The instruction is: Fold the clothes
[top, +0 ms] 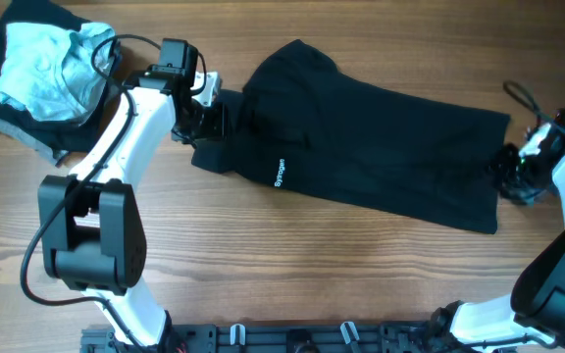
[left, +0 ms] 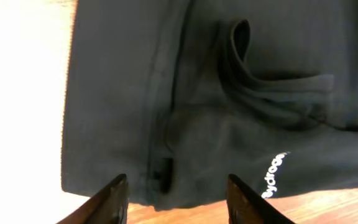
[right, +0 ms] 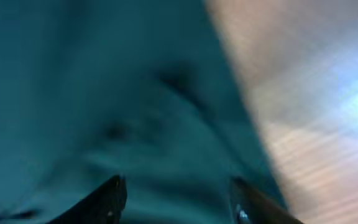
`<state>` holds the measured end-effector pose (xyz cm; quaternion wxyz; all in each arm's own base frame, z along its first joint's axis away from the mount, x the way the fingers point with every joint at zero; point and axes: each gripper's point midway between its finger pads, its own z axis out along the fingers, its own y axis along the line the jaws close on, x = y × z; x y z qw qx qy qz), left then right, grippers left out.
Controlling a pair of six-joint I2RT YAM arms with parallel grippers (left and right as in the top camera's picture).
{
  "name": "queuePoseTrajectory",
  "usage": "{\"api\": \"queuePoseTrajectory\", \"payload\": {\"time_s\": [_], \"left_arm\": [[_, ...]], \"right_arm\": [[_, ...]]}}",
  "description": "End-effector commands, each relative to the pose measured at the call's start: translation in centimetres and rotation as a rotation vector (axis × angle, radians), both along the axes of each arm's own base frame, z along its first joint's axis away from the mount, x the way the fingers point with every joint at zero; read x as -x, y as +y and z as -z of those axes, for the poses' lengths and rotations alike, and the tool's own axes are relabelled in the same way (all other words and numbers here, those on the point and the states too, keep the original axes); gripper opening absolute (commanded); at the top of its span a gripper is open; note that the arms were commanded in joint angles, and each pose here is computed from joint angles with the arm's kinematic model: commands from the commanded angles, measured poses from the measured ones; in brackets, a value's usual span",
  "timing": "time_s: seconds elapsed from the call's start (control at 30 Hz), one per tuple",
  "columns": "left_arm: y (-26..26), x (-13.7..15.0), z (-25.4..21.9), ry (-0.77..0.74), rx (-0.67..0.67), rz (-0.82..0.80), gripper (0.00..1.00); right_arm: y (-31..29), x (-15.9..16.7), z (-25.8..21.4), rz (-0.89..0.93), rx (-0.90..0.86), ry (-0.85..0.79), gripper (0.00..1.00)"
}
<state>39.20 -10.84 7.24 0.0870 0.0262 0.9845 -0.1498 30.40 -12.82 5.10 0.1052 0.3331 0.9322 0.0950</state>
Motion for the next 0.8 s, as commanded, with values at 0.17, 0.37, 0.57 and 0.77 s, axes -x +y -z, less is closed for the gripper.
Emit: {"api": "queuePoseTrajectory", "payload": {"time_s": [0.17,0.37,0.57,0.77], "left_arm": [[-2.6,-6.2,-11.0,-0.372,0.081,0.063,0.45],[-3.1,-3.7,0.3,-0.046,0.086,0.075,0.04],[-2.2,1.4,8.5,0.292,0.042,0.054,0.04],[6.0,8.9,10.3,0.597,-0.252,-0.15,0.04]], "right_arm": [[3.2,-8.6,-7.9,-0.192,-0.2,-0.473,0.44],[2.4,-8.3,-7.3,-0.139,-0.169,-0.432,0.45],[2.4,-8.3,-7.2,-0.104,-0.182,-0.42,0.45],[1.5,-7.2,-6.1,-0.093,-0.121,-0.35,0.44]]}}
